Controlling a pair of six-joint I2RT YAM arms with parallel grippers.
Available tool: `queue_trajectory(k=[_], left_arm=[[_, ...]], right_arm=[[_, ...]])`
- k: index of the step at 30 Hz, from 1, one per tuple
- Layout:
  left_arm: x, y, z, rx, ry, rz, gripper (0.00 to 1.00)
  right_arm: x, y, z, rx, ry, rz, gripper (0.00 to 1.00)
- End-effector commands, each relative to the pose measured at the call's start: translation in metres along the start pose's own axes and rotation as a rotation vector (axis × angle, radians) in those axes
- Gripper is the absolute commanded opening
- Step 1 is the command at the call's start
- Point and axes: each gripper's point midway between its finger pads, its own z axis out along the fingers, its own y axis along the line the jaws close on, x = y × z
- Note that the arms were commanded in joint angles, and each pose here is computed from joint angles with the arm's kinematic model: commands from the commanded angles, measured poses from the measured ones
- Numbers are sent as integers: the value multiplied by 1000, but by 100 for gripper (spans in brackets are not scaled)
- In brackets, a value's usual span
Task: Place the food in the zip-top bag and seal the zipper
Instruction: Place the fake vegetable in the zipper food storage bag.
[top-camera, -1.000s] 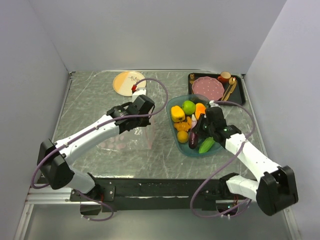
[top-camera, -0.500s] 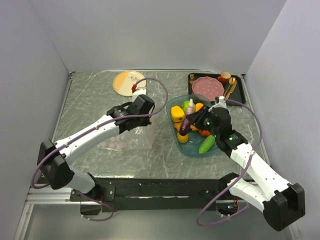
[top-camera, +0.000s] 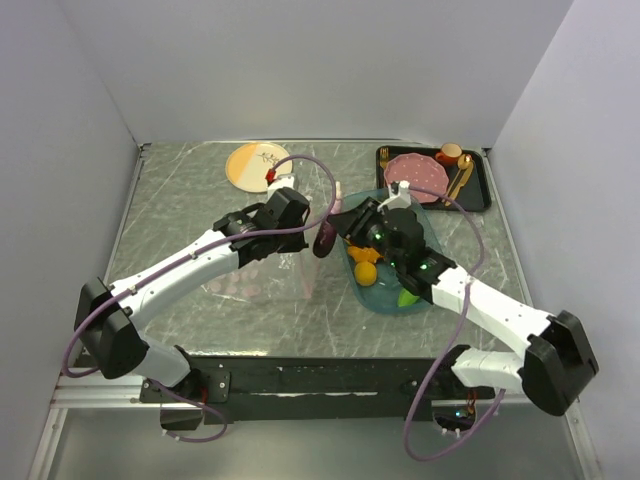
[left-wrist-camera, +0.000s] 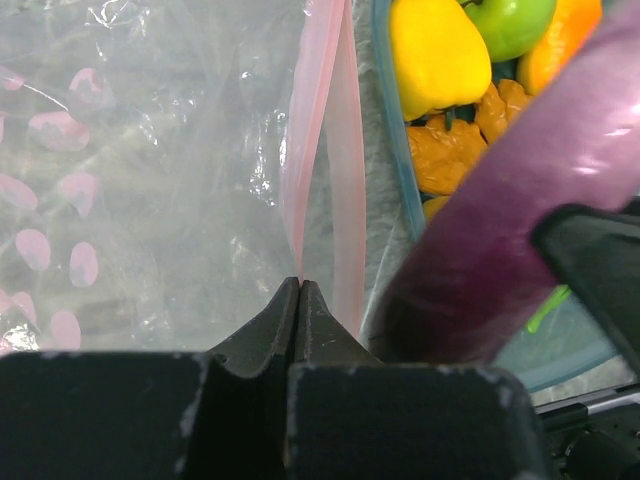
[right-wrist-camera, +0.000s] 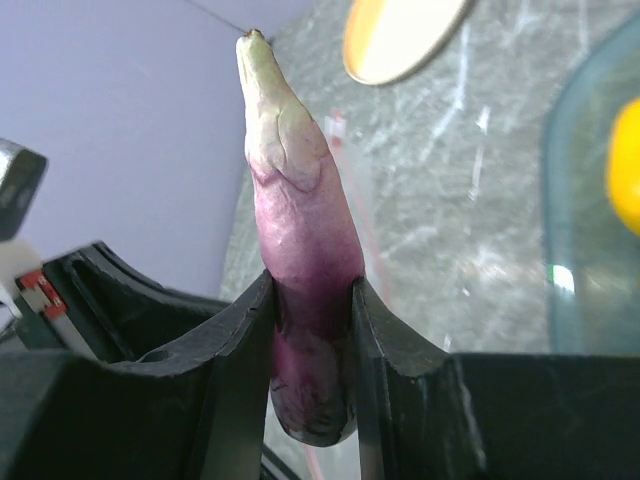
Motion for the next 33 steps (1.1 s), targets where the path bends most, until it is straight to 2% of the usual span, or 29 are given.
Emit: queue_trajectory(k=[1,10,21,29,31,33], left_arm=[[-12,-11,-10,59,-35,-41,1],[-38,-17,-28,85,-127,-80,1],[-54,-17,-38,77,-171,-113,3],[-61,-5,-42,21,-220,-159,4],[-63,-2,-44,15,-231,-153,5],[-66,1,-49,4,-243,-171,4]], right_arm=[[-13,39,10,-87,-86,16,0],[35,31,21,-37,-34,-33,0],[56,18,22,13,1,-107,0],[70,10,19,38,77,-120,0],[81,5,22,69,144,-155,0],[87,16,26,39,194,-178,5]])
